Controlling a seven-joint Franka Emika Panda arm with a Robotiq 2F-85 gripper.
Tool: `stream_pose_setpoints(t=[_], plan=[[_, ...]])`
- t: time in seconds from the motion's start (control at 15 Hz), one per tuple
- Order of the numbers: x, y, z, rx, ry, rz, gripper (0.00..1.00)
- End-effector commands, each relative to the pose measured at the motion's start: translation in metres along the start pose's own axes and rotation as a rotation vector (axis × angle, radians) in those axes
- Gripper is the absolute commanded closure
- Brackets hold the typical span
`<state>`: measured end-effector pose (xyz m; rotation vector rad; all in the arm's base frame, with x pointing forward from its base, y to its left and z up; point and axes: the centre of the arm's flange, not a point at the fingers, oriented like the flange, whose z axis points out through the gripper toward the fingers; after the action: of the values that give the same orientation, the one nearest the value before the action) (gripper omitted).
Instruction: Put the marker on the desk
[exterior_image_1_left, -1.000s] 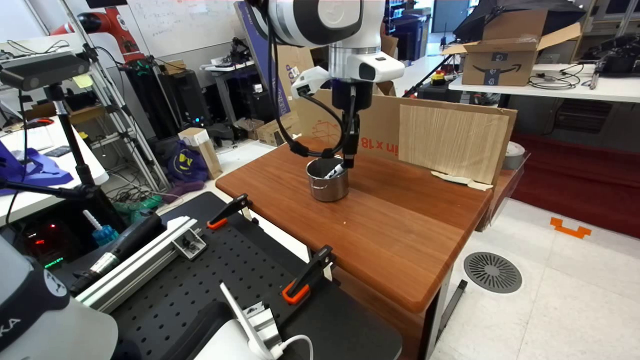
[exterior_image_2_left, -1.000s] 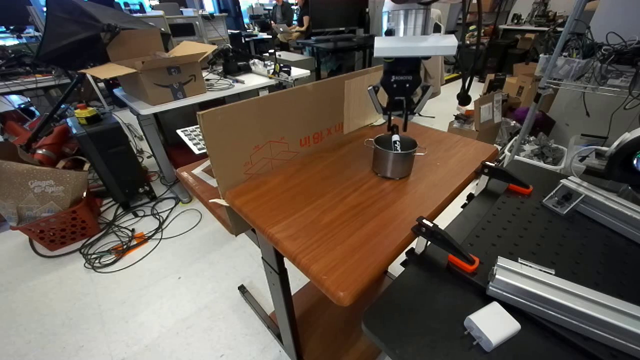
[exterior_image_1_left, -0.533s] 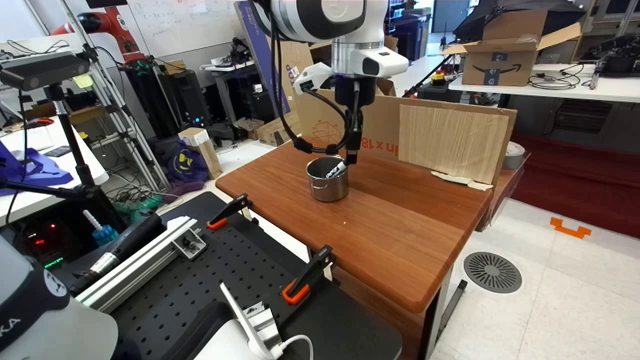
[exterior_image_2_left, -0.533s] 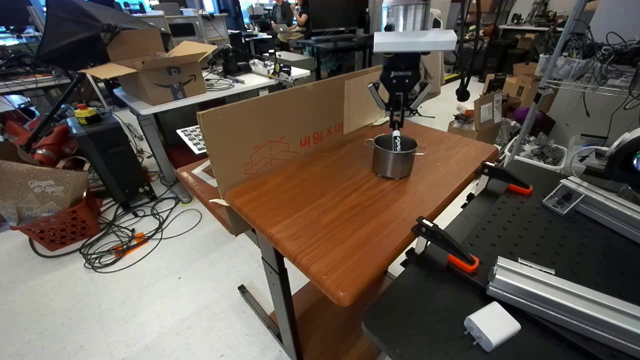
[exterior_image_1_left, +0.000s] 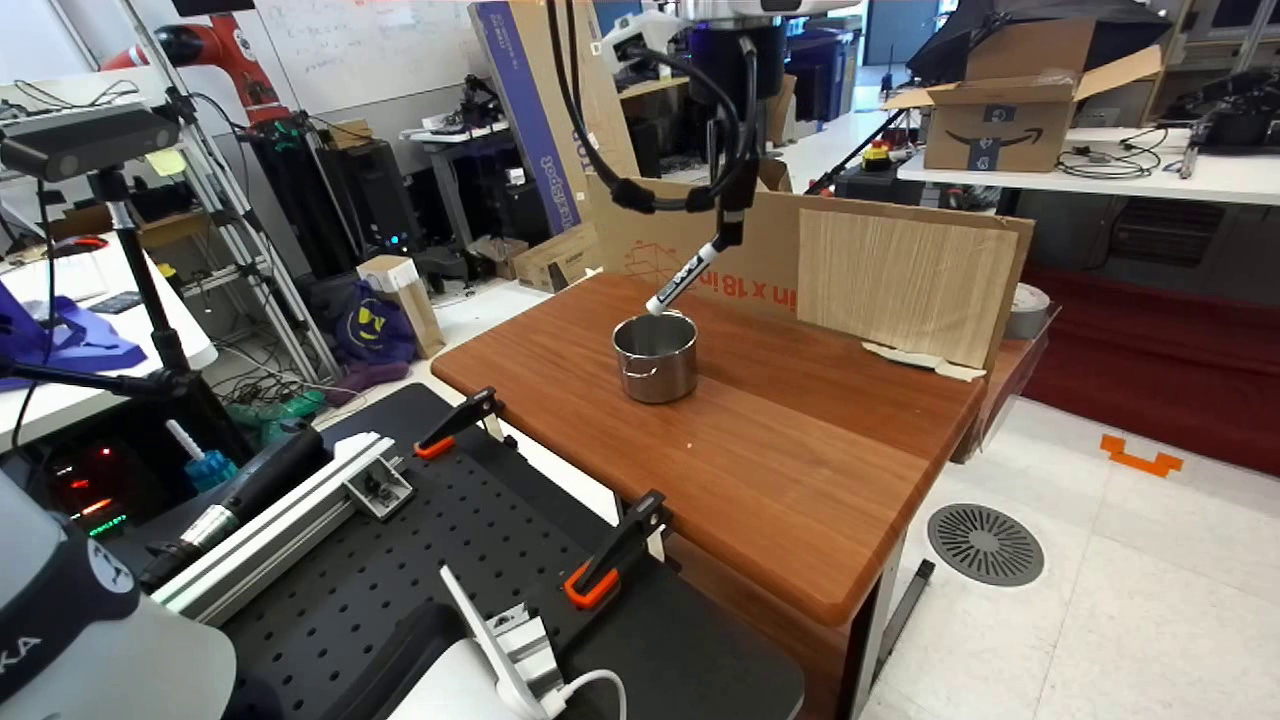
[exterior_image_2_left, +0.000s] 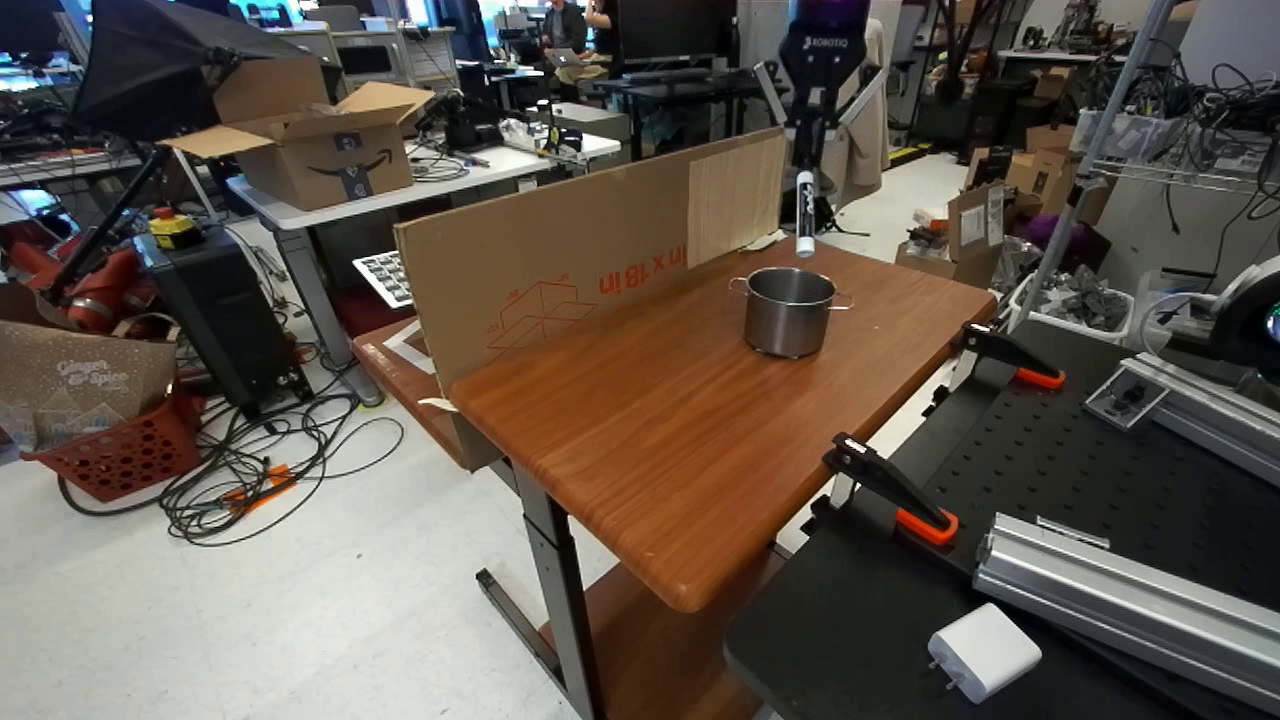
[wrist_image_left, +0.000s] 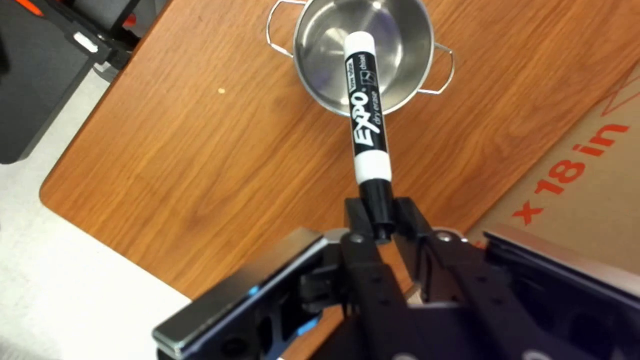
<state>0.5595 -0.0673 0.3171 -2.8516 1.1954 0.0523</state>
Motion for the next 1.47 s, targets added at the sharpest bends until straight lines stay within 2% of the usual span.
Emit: stream_pose_setpoints(t=[0.0, 0.27, 0.47, 1.0, 1.4], plan=[[0.029, 0.021, -0.013, 0.015, -0.022, 0.001, 0.95], [0.070, 0.051, 0.003, 0.036, -0.042, 0.022, 0.95], [0.090, 0.060, 0.032, 0.042, -0.075, 0.034, 0.95], [0.119, 0.051, 0.115, -0.002, -0.133, 0.043, 0.95], [0.137, 0.045, 0.147, -0.037, -0.120, 0.056, 0.95]])
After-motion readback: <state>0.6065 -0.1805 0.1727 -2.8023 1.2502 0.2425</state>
